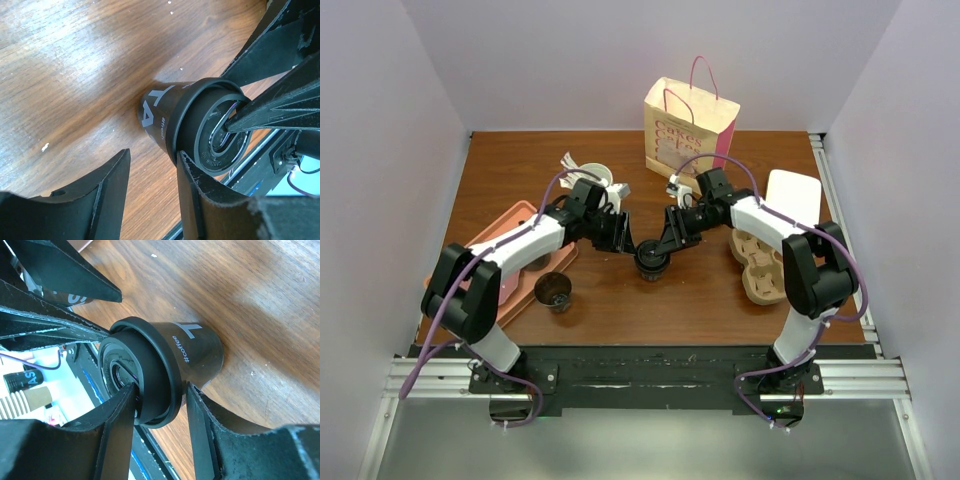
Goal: Pack the takeout coffee
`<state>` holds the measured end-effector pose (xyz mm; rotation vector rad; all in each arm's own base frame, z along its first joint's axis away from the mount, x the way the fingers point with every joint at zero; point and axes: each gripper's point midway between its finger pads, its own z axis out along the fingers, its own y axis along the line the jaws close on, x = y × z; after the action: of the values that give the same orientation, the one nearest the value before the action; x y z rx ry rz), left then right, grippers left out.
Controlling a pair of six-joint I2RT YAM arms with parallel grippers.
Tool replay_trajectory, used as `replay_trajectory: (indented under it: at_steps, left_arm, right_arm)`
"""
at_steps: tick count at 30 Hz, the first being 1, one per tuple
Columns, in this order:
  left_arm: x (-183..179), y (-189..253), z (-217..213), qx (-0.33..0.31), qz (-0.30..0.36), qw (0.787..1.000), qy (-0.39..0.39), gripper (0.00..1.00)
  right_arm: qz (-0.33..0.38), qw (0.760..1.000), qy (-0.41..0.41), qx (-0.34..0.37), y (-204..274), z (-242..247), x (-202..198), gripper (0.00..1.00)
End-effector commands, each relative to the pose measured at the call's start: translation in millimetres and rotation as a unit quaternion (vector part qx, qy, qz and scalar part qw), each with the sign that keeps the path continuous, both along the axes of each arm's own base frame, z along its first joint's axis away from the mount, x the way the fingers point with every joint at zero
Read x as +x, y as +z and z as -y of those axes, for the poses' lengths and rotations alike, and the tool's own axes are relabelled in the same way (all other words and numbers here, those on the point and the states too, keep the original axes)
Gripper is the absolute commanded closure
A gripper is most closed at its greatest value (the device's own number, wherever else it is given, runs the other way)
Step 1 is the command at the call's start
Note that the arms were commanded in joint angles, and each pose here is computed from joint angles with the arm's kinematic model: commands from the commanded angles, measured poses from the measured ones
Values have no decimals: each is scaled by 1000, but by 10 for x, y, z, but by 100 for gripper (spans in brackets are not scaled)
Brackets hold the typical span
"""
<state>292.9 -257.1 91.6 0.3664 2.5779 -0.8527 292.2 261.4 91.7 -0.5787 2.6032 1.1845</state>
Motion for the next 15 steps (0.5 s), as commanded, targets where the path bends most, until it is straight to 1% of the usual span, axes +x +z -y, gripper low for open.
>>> replay_trajectory:
  at_steps: [1, 4, 5, 7, 8, 11, 15]
  left_arm:
    - [-294, -702, -420, 131, -67, 989, 27, 55]
    - [-198, -531, -335, 114, -53, 992, 27, 54]
    - [-109, -407, -273, 103, -43, 993, 26, 53]
    - [-70, -285, -227, 95, -41, 994, 26, 52]
    - [9, -158, -175, 85, -28, 996, 27, 52]
    - [84, 35, -75, 62, -19, 998, 25, 51]
    - [96, 99, -43, 56, -20, 998, 22, 51]
  right_arm:
    - [-33, 991, -14, -128, -689, 375, -176, 56]
    - [-28, 992, -11, -123, -635, 361, -158, 56]
    - [-23, 993, -8, -119, -591, 342, -134, 56]
    - [-21, 993, -4, -117, -535, 337, -124, 56]
    - [-16, 993, -2, -114, -486, 314, -94, 55]
    - [-14, 994, 0, -106, -361, 287, -81, 53]
    - [-6, 996, -10, -89, -163, 238, -42, 49]
